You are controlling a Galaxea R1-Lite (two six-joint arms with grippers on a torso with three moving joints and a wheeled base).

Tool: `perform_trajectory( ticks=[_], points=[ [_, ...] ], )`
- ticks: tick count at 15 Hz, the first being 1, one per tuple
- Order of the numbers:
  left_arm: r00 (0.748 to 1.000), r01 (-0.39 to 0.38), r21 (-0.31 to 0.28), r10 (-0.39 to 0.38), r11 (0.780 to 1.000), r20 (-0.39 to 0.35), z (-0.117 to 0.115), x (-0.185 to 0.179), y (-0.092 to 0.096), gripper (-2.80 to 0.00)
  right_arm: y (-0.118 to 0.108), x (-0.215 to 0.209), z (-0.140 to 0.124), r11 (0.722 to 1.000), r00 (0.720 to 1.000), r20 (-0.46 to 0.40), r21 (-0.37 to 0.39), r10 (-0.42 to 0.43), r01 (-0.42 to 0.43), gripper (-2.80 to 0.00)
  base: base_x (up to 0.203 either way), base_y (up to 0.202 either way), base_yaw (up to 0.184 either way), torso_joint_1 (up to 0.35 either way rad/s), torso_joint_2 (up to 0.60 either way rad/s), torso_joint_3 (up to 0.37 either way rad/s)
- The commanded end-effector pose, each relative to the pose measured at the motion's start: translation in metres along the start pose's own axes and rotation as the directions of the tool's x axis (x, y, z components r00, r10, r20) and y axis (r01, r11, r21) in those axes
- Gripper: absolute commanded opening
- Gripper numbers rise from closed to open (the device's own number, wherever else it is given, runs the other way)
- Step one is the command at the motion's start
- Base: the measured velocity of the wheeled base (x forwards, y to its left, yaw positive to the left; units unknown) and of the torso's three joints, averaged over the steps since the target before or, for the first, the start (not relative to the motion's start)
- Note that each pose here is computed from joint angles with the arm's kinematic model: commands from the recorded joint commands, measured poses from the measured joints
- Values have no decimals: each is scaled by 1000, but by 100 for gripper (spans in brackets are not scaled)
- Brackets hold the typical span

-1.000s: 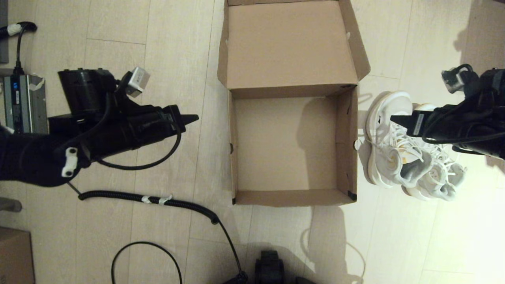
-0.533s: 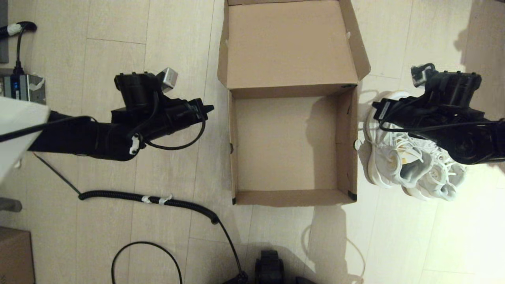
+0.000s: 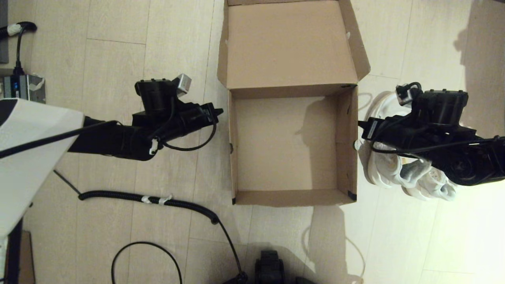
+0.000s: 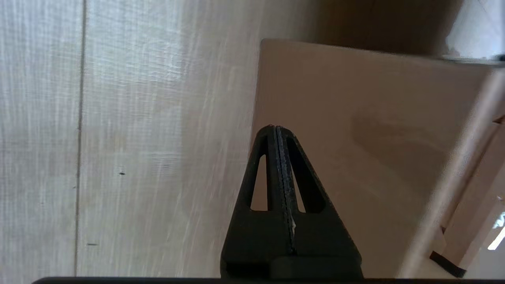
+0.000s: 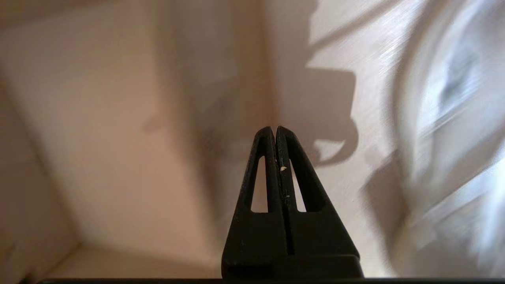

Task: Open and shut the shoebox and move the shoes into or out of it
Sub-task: Put the shoes into the shoe box

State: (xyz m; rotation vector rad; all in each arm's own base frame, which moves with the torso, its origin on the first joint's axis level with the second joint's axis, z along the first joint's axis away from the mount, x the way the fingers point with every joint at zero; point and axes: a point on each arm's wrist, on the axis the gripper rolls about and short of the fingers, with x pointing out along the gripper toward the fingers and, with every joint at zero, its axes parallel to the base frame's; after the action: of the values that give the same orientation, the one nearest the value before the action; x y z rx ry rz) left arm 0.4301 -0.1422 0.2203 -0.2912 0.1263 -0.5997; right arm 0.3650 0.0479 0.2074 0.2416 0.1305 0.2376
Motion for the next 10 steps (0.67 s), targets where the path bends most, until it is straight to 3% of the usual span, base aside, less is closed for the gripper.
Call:
perform_trajectory(
  ticks=[1, 10],
  points=[
    [1000, 7, -2, -7, 1000, -5, -4, 5, 0, -280, 12, -13, 0, 1000, 1000, -3, -3, 29, -29, -280, 0, 0, 0, 0, 0, 0],
    [1000, 2, 1, -2, 1000, 9, 1, 4, 3, -280, 33, -65, -33, 997, 990, -125, -7, 69, -71, -280, 0, 0, 0, 0, 0, 0]
  ],
)
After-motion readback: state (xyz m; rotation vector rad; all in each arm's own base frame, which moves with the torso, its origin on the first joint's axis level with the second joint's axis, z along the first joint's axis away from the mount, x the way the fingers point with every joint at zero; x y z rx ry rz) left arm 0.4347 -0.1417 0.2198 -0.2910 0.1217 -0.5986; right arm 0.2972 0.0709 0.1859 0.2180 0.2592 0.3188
